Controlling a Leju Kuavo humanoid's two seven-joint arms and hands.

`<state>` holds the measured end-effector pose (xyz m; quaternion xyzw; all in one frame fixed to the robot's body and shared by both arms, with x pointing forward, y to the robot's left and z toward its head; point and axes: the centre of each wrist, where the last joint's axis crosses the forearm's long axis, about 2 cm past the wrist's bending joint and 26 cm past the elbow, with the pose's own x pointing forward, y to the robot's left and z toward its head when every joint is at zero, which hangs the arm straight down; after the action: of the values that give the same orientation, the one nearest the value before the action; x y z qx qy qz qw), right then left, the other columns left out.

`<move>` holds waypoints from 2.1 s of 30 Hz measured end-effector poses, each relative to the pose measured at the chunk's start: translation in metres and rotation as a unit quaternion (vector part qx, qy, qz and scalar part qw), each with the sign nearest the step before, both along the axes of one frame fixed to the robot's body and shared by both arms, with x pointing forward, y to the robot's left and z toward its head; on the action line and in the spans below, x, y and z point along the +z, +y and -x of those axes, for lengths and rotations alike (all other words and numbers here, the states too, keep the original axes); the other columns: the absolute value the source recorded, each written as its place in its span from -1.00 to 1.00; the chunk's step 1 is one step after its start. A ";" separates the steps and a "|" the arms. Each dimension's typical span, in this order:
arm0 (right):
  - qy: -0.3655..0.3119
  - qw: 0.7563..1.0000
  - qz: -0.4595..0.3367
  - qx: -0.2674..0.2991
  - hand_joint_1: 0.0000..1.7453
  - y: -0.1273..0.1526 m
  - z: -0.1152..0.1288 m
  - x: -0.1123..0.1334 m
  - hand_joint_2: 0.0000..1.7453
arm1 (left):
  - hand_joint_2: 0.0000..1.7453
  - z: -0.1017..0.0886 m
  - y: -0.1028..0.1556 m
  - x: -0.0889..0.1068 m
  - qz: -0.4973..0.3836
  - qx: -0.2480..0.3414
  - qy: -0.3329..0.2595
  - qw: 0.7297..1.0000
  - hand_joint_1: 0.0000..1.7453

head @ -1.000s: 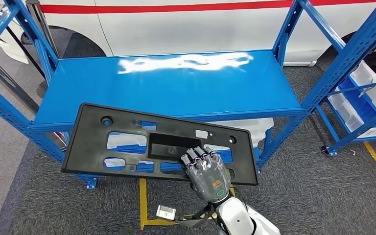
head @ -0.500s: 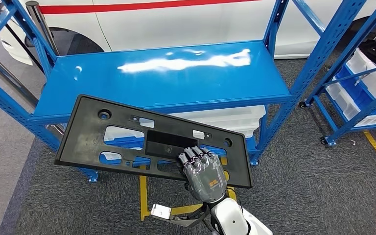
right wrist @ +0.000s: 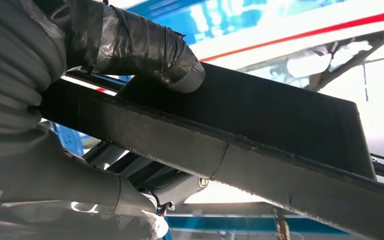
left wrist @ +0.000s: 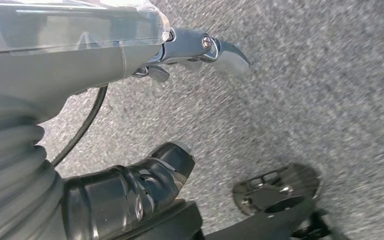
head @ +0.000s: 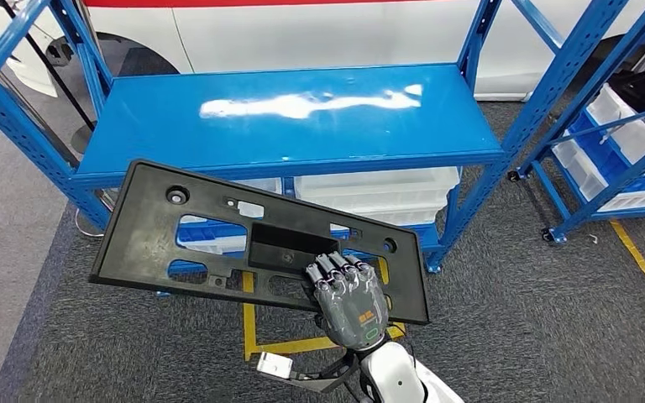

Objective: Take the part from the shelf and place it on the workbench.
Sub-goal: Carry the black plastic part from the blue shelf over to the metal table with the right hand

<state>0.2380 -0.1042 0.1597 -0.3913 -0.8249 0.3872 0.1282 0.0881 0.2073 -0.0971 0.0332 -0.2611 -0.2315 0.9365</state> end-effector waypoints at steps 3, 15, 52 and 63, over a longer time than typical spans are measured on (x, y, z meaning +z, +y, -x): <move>0.000 1.000 -0.001 -0.003 1.00 -0.001 -0.001 0.000 1.00 | 1.00 0.000 0.000 0.000 0.000 0.000 0.000 1.000 -1.00; -0.005 1.000 0.000 -0.009 1.00 -0.007 -0.003 0.002 1.00 | 1.00 0.000 0.000 0.000 0.000 0.000 0.000 1.000 -1.00; 0.032 0.997 -0.044 -0.061 1.00 -0.030 0.019 -0.010 1.00 | 1.00 0.008 0.000 -0.002 0.005 0.010 -0.003 1.000 -1.00; 0.014 0.990 -0.086 -0.114 1.00 -0.064 0.048 0.005 1.00 | 1.00 0.018 0.002 -0.003 0.004 0.026 -0.004 1.000 -1.00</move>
<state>0.1900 -0.1687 0.1649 -0.4653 -0.8033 0.3027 0.2160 0.0706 0.2089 -0.1004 0.0377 -0.2644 -0.2056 0.9415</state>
